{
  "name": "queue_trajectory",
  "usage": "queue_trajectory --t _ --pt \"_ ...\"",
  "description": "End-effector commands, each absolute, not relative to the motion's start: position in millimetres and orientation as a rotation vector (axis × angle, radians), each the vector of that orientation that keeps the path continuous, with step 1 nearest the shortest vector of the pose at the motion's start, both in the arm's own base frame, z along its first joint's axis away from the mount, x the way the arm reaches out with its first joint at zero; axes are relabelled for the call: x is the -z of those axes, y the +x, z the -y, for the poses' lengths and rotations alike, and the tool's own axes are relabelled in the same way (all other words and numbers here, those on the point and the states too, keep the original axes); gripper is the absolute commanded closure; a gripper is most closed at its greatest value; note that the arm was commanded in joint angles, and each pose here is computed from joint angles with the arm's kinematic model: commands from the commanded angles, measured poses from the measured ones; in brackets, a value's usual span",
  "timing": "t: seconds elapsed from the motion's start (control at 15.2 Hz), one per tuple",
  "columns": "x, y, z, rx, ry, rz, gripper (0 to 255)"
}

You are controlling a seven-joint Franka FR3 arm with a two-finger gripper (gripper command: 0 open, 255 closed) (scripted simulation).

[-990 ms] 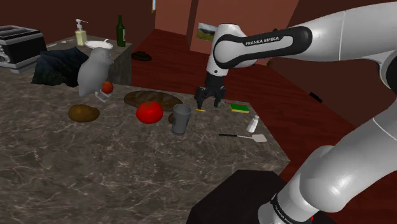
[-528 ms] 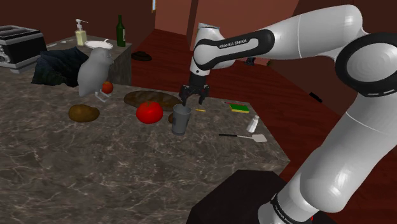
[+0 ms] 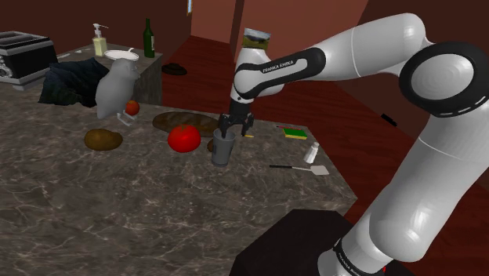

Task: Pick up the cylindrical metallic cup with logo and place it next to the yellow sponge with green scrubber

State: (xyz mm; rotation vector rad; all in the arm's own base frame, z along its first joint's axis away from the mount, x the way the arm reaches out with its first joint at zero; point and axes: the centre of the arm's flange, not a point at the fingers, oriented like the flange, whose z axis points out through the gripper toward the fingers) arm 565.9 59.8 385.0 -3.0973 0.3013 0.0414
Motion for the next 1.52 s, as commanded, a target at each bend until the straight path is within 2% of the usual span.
queue_trajectory --t 0.0,0.4,0.46,1.06,1.45 --pt "-380 566 -60 -0.041 -3.097 -0.301 0" --pt "-380 566 -60 -0.041 -3.097 -0.301 0" --pt "-380 566 -60 -0.041 -3.097 -0.301 255" --pt "-380 566 -60 -0.041 -3.097 -0.301 255" --pt "-411 566 -60 -0.041 -3.097 -0.301 255"
